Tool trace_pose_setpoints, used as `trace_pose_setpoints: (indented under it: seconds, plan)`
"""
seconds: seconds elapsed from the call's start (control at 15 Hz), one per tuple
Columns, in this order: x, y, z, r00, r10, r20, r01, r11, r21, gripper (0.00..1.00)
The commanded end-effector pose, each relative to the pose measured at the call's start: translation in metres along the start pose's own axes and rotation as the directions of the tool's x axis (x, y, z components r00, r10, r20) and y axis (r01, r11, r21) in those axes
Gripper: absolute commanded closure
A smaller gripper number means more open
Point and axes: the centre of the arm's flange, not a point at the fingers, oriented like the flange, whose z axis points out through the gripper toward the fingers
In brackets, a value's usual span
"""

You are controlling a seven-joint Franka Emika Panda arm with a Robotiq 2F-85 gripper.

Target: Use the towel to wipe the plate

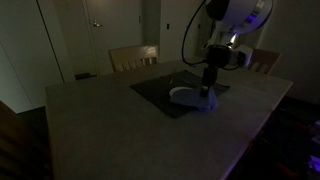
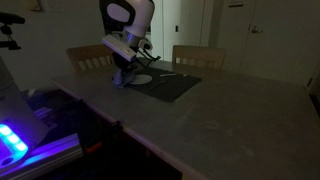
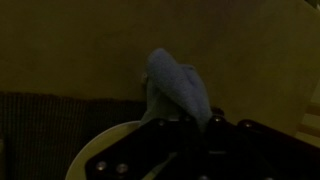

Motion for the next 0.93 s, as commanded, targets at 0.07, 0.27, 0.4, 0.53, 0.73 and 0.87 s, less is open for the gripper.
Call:
trace_pose_setpoints:
  seconds: [0.07, 0.27, 0.4, 0.53, 0.73, 0.87]
  plan:
    - [0.01, 0.028, -0.008, 1.0, 0.002, 0.013, -0.002, 1.0, -0.002, 0.98]
    - [0.014, 0.046, -0.01, 0.999, 0.006, 0.033, -0.006, 1.0, -0.006, 0.98]
    - [0.016, 0.057, -0.009, 0.999, 0.02, 0.034, -0.02, 1.0, -0.016, 0.98]
    - [0.019, 0.07, -0.01, 0.997, 0.071, 0.028, -0.069, 0.995, -0.065, 0.98]
    - [0.03, 0.084, -0.019, 0.99, 0.137, 0.019, -0.133, 0.979, -0.153, 0.98]
    - [0.043, 0.09, -0.026, 0.988, 0.155, 0.003, -0.152, 0.972, -0.182, 0.98]
